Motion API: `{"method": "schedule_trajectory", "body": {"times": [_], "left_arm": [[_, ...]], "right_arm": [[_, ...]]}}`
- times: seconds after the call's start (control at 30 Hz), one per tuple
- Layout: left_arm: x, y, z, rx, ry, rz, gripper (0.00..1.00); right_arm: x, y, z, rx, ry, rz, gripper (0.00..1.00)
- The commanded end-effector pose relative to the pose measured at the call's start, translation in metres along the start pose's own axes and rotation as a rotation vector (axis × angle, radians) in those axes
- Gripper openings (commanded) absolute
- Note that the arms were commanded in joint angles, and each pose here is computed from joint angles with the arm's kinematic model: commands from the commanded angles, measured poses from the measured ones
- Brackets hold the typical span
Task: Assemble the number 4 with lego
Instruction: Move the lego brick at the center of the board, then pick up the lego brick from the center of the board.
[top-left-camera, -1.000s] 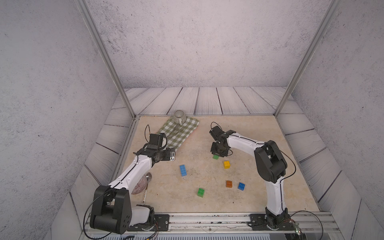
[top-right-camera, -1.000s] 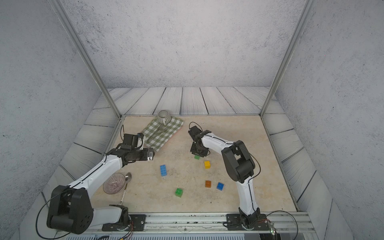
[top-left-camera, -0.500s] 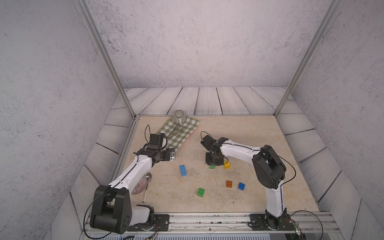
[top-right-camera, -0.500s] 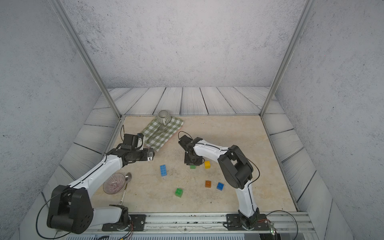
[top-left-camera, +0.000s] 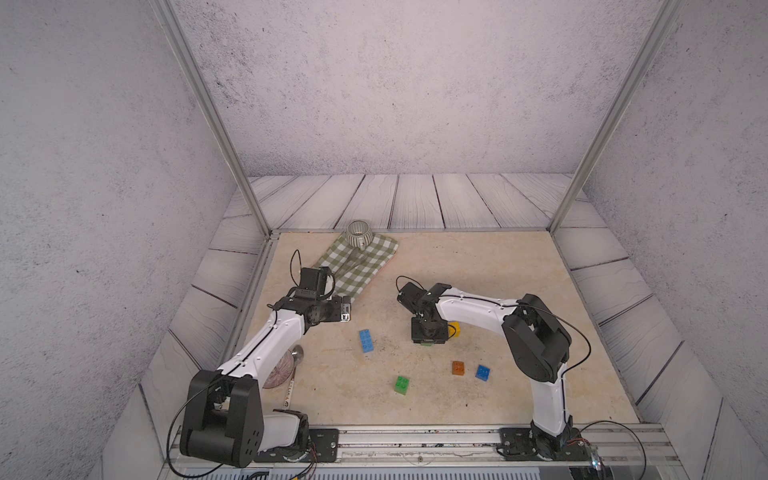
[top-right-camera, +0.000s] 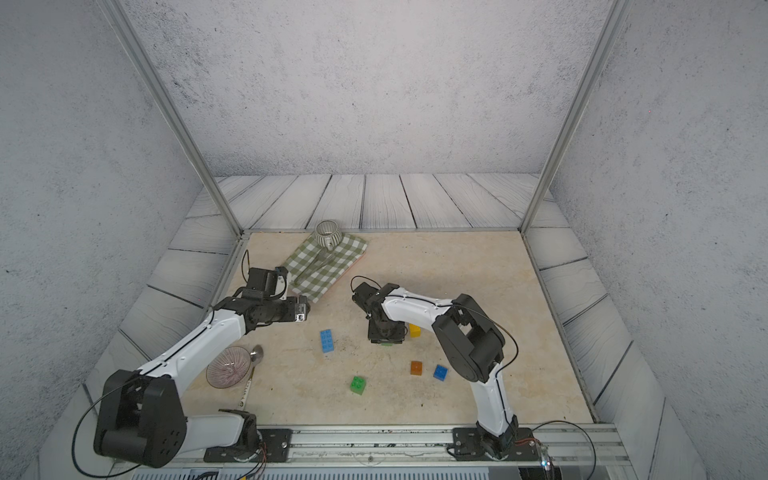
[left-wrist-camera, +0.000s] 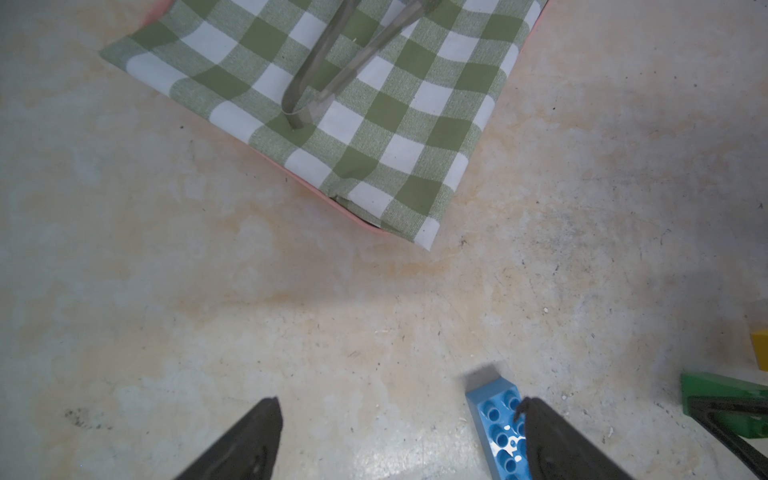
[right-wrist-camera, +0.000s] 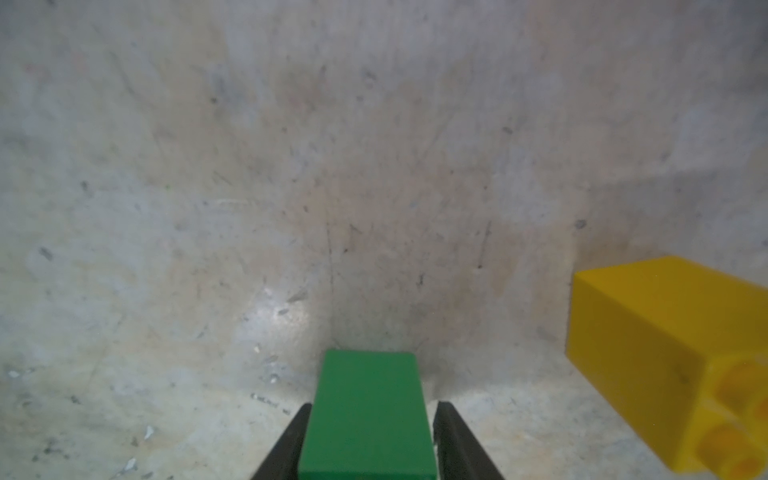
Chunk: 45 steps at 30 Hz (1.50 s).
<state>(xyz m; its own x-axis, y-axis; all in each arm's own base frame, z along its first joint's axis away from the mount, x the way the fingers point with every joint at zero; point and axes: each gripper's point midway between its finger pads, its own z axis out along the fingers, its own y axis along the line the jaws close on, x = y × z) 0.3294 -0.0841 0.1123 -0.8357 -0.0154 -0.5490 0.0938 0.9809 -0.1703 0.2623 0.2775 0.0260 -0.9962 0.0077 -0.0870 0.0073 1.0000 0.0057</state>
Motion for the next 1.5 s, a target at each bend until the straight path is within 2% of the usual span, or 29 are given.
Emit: {"method": "schedule_trajectory", "body": {"times": [0.0, 0.27, 0.53, 0.77, 0.97, 1.47], "left_arm": [[-0.001, -0.001, -0.003, -0.008, 0.003, 0.002, 0.93], [0.000, -0.002, -0.005, -0.006, 0.000, 0.002, 0.93], [0.005, -0.016, -0.015, 0.017, 0.001, 0.038, 0.93], [0.023, -0.052, -0.030, 0.154, 0.021, 0.068, 0.91], [0.041, -0.084, -0.040, 0.278, 0.052, 0.123, 0.90], [0.054, -0.091, -0.032, 0.302, 0.083, 0.144, 0.89]], "right_arm": [[0.006, -0.007, -0.001, 0.038, 0.013, 0.008, 0.54], [0.005, -0.008, -0.032, -0.015, -0.031, 0.017, 0.62], [0.028, -0.035, -0.065, -0.050, -0.054, 0.057, 0.63], [0.064, -0.075, -0.057, 0.000, -0.013, 0.089, 0.63], [0.079, -0.094, -0.045, 0.043, 0.010, 0.093, 0.62], [0.077, -0.085, -0.014, 0.080, 0.079, 0.046, 0.55]]}}
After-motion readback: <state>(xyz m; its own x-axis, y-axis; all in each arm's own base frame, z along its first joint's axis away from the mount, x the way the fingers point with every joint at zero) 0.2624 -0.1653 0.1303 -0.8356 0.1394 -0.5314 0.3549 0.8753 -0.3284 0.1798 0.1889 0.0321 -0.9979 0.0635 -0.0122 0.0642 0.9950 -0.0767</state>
